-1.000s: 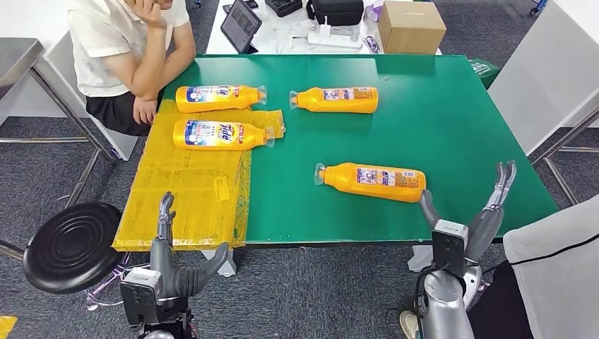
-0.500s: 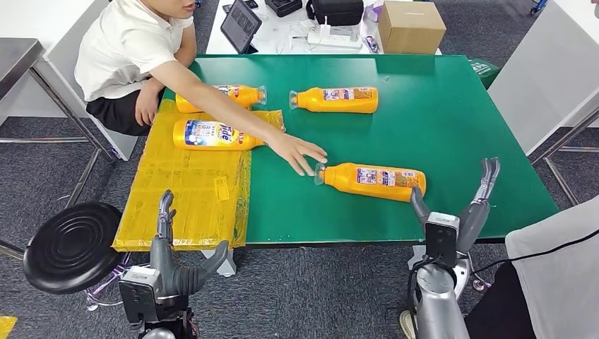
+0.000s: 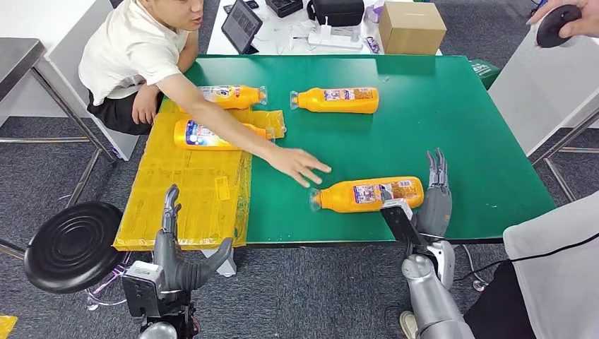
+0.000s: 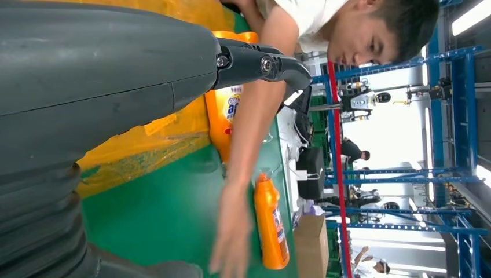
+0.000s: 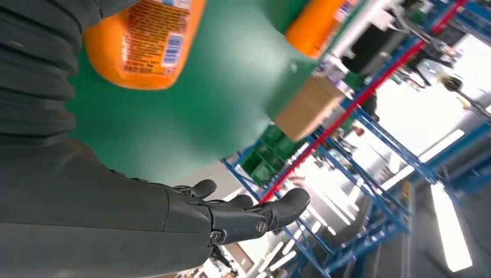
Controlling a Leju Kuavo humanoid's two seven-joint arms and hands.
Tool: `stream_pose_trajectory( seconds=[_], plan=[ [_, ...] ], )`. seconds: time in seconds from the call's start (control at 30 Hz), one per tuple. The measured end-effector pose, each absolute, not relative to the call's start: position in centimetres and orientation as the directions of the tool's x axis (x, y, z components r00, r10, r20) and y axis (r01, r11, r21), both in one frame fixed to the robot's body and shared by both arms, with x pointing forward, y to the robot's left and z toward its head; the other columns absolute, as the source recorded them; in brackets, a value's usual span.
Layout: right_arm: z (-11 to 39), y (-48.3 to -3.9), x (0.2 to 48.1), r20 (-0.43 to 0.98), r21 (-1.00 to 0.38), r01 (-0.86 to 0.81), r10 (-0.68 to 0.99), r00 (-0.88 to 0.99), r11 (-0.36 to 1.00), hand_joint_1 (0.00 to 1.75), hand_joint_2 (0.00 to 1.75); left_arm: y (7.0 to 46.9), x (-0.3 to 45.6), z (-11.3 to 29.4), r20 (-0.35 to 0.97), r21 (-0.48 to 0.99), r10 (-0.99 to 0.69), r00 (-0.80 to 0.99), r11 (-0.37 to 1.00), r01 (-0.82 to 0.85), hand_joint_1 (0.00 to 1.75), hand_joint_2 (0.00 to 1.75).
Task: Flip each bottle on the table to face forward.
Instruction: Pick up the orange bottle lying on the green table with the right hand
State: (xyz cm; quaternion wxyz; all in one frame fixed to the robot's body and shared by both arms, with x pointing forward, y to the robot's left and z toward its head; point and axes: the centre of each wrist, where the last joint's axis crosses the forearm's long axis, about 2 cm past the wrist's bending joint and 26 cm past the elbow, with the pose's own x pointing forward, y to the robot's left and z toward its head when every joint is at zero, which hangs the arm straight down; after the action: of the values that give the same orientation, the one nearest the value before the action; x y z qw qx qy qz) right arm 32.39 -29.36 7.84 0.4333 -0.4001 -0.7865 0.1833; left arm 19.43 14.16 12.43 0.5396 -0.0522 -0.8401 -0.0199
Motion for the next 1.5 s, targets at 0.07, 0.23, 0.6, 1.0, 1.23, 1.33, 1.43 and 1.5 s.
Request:
stream_pose_trajectory(
  seconds=[0.07, 0.23, 0.6, 1.0, 1.23, 1.33, 1.43, 1.5],
  plan=[
    [7.5, -29.6, 32.6, 0.532, -0.654, 0.454, 0.795, -0.291, 0.605, 0.00, 1.75, 14.2, 19.5, 12.4, 0.909, -0.022, 0.065, -0.413, 0.994, 0.110, 0.00, 1.75],
    [6.5, -29.9, 33.0, 0.526, -0.717, 0.388, 0.815, -0.245, 0.579, 0.00, 0.44, 14.1, 19.7, 12.4, 0.908, -0.019, 0.071, -0.414, 0.992, 0.128, 0.00, 1.75],
    [4.4, -29.2, 33.7, 0.377, -0.897, 0.155, 0.901, -0.216, 0.413, 0.00, 0.00, 13.4, 20.8, 12.8, 0.899, -0.022, 0.103, -0.426, 0.981, 0.192, 0.00, 1.75],
    [5.6, -31.3, 35.7, -0.012, -0.997, 0.071, 0.970, -0.244, 0.006, 0.00, 1.31, 12.8, 21.3, 12.8, 0.904, -0.035, 0.136, -0.407, 0.969, 0.245, 0.00, 1.75],
    [6.5, -32.1, 36.9, -0.143, -0.990, 0.035, 0.957, -0.252, -0.138, 0.00, 1.75, 12.6, 21.2, 12.7, 0.909, -0.044, 0.149, -0.389, 0.963, 0.265, 0.00, 1.75],
    [6.7, -32.2, 37.1, -0.168, -0.986, 0.029, 0.952, -0.254, -0.166, 0.00, 1.75, 12.5, 21.2, 12.6, 0.911, -0.050, 0.154, -0.383, 0.962, 0.269, 0.00, 1.75],
    [6.7, -32.3, 37.2, -0.189, -0.982, 0.029, 0.947, -0.261, -0.188, 0.00, 1.75, 12.5, 21.2, 12.6, 0.912, -0.051, 0.155, -0.380, 0.961, 0.271, 0.00, 1.75],
    [6.7, -32.3, 37.2, -0.193, -0.981, 0.027, 0.945, -0.266, -0.192, 0.00, 1.75, 12.5, 21.2, 12.6, 0.912, -0.051, 0.156, -0.379, 0.961, 0.272, 0.00, 1.75]
  ],
)
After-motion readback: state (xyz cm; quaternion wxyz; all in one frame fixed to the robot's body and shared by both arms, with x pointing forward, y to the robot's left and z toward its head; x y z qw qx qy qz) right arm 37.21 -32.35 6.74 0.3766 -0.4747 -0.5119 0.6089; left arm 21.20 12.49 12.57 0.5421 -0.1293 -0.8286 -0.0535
